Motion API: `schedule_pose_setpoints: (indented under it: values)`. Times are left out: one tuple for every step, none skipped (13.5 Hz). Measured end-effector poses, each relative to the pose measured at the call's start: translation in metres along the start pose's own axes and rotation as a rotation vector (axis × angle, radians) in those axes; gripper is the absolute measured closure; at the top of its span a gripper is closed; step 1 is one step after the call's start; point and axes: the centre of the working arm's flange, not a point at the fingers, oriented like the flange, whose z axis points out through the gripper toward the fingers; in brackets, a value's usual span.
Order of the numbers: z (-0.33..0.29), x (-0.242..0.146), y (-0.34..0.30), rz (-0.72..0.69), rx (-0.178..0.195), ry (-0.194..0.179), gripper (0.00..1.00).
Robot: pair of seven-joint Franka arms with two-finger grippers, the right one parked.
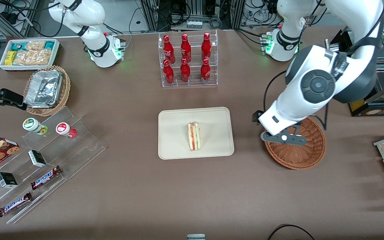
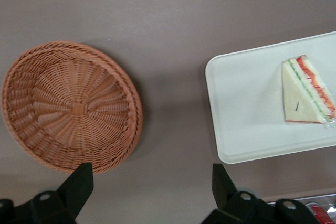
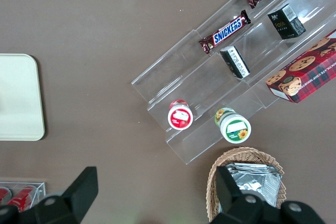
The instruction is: Place sandwich from basket to tray
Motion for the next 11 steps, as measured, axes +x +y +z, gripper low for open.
schedule_pose_setpoints:
  values:
    - [-0.002, -0.001, -0.016, -0.007, 0.003, -0.009, 0.00]
    - [-0.005, -0.001, -0.035, -0.009, -0.010, -0.018, 0.00]
    - [-0.008, -0.003, -0.054, -0.005, -0.024, -0.028, 0.00]
    - [-0.012, -0.008, -0.073, -0.002, -0.028, -0.037, 0.00]
    - [-0.017, -0.014, -0.090, -0.001, -0.025, -0.048, 0.00]
    - [-0.023, -0.022, -0.102, -0.005, -0.019, -0.062, 0.00]
    - [-0.030, -0.030, -0.110, -0.013, -0.013, -0.074, 0.00]
    - [-0.037, -0.037, -0.115, -0.025, -0.011, -0.082, 0.00]
    - [-0.044, -0.045, -0.121, -0.042, -0.016, -0.091, 0.00]
    - [-0.053, -0.053, -0.131, -0.058, -0.025, -0.097, 0.00]
    - [-0.062, -0.063, -0.141, -0.063, -0.030, -0.104, 0.00]
